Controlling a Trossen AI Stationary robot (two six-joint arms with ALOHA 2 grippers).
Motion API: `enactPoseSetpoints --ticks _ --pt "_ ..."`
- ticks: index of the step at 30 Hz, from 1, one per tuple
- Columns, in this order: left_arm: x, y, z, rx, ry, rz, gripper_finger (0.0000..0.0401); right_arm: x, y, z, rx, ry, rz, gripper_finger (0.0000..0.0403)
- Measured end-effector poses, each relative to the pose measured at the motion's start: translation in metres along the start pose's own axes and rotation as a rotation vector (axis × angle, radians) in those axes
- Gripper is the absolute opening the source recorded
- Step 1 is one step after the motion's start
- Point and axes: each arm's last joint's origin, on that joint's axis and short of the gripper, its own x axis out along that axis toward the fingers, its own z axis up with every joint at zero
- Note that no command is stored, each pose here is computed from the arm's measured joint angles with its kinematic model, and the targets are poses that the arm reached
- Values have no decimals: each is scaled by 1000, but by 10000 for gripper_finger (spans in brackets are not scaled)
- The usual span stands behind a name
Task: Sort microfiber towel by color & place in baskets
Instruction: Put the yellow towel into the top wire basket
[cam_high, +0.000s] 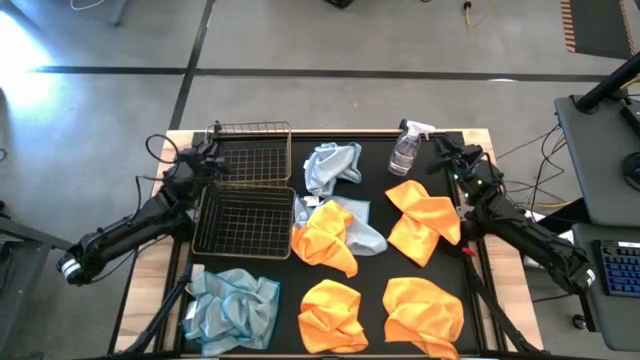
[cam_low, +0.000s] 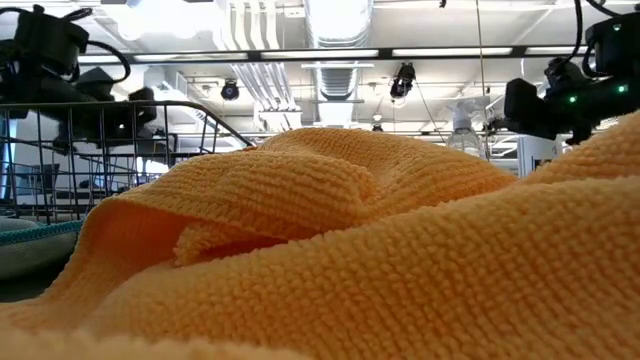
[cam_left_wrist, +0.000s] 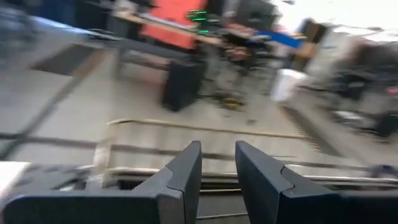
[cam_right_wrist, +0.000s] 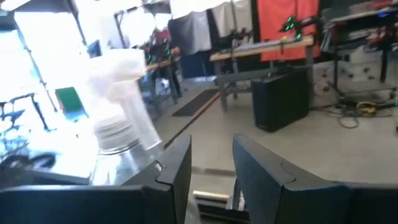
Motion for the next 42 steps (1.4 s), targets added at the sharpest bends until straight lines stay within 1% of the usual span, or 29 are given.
enactPoseSetpoints --ticks 2,4,7,10,13,16,18,20,22,25,28,30,33,37,42 --pt "0 -3 3 -14 -14 -77 84 2 2 9 -33 68 -4 112" --pt "1 -6 6 -25 -26 -130 84 3 5 22 -74 152 -17 112" --pt "1 -7 6 -30 -33 -145 84 5 9 41 -121 290 -38 112" --pt "2 -8 4 -41 -8 -158 84 8 12 58 -105 426 -70 111" --pt "3 -11 2 -60 46 -247 84 11 15 69 -113 546 -98 112" --pt "4 -17 6 -68 95 -342 84 16 17 74 -115 609 -114 112" --pt "6 -21 11 -53 125 -363 84 21 18 75 -116 637 -121 112" --pt "8 -25 19 -7 167 -348 84 27 20 73 -110 663 -131 112" --pt "10 -28 27 64 220 -310 84 32 21 71 -115 694 -139 112" --pt "13 -33 41 162 287 -212 84 40 22 68 -135 754 -149 112" --pt "16 -36 54 256 355 -106 84 44 23 74 -156 781 -181 112" --pt "17 -39 61 301 397 -69 84 45 23 74 -180 829 -209 112" --pt "21 -43 67 340 420 -61 84 46 22 81 -230 840 -279 112" --pt "24 -46 68 368 429 -64 84 46 20 92 -320 841 -400 112" --pt "27 -46 66 381 440 -55 84 47 21 110 -366 838 -470 112"
